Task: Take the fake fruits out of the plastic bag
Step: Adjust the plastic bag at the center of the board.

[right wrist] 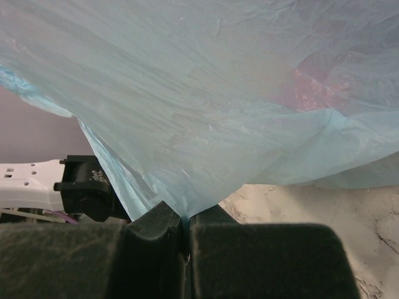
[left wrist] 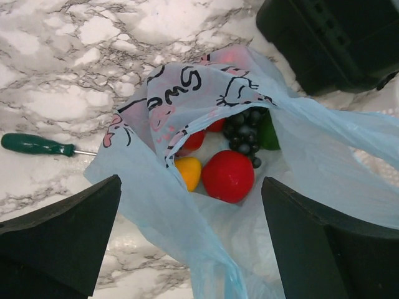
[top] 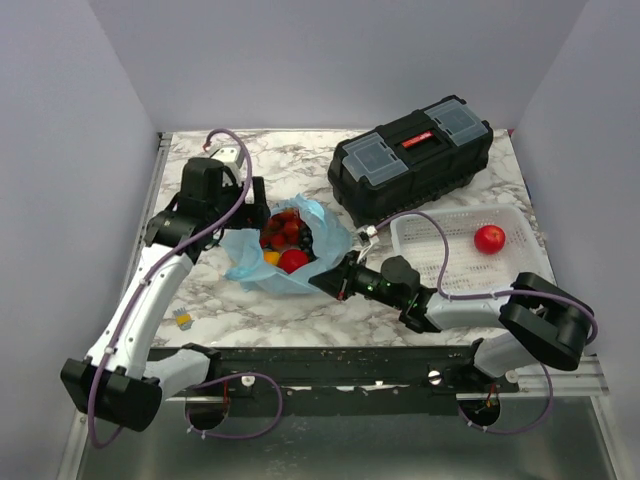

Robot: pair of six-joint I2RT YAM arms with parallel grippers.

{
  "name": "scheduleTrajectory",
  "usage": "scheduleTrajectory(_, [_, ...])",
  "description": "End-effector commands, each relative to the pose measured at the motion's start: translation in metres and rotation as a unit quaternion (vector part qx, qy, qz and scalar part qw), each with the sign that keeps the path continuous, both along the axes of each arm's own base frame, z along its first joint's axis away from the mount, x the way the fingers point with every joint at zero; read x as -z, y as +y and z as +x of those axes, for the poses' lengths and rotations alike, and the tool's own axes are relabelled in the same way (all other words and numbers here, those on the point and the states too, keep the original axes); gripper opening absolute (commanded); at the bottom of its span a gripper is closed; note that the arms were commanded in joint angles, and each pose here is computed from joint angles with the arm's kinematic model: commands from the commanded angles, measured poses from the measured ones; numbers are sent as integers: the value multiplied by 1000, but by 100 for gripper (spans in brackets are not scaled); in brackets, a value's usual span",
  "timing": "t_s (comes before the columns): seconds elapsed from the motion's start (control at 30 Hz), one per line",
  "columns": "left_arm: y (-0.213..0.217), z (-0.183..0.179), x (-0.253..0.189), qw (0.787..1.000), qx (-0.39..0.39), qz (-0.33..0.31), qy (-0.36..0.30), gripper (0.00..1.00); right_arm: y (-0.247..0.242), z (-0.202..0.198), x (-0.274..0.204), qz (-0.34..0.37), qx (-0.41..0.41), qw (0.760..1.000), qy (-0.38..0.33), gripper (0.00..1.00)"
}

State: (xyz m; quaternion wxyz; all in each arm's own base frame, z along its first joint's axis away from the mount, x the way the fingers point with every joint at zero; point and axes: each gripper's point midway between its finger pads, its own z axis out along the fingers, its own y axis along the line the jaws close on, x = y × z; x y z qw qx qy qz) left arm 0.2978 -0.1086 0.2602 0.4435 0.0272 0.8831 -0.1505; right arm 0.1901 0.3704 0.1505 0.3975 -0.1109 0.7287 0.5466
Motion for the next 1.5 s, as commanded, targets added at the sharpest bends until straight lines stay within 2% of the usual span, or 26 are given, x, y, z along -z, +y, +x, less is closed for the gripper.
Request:
scheduleTrajectory(0.0, [-10, 16, 10, 994, 65, 82, -14, 93, -4, 10, -8, -6, 25, 1000, -18, 7])
scheduleTrajectory(0.13, [-13, 30, 41, 974, 89, 205, -43, 97, -3, 9, -13, 5, 23, 1000, -17, 7])
scheduleTrajectory(0.23, [-22, 48, 52, 957, 98, 260, -86, 98, -2, 9, -14, 5, 20, 1000, -18, 7])
scheduleTrajectory(0.33, [-25, 68, 54, 949, 90, 285, -105, 97, -1, 8, -17, 8, 17, 1000, -20, 7])
scheduleTrajectory(0.43, [-40, 83, 60, 946, 114, 284, -109, 93, -2, 8, -18, 10, 19, 1000, -19, 7])
scheduleTrajectory(0.47, [-40, 88, 60, 946, 108, 287, -105, 88, -3, 7, -18, 11, 19, 1000, -20, 7])
scheduleTrajectory(0.53, [-38, 100, 56, 948, 80, 295, -90, 69, -5, 6, -18, 8, 20, 1000, -20, 7])
scheduleTrajectory(0.63, [-36, 117, 41, 947, 49, 308, -78, 32, -10, 5, -15, 3, 25, 999, -20, 7])
scheduleTrajectory(0.7, [-40, 124, 31, 947, 52, 308, -73, 1, -14, 5, -11, -6, 28, 999, -20, 6])
scheduleTrajectory(0.8, [-43, 122, 13, 952, 53, 295, -67, 0, -20, 5, -5, -30, 36, 999, -21, 6])
scheduleTrajectory(0.9, [-50, 108, -7, 961, 75, 254, -78, 0, -32, 14, 6, -64, 70, 995, -23, 6])
scheduleTrajectory(1.03, [-60, 74, -23, 977, 118, 164, -67, 0, -40, 26, 20, -129, 93, 987, -26, 7])
scheduleTrajectory(1.17, [-67, 44, -23, 985, 154, 67, -40, 0, -40, 27, 24, -145, 91, 985, -32, 12])
scheduleTrajectory(1.27, [-63, 31, -25, 986, 157, 32, -39, 0, -39, 25, 36, -164, 82, 983, -24, 16])
scheduleTrajectory(1.47, [-68, 24, -16, 985, 166, 10, -36, 0, -33, 27, 33, -195, 78, 978, -11, 49])
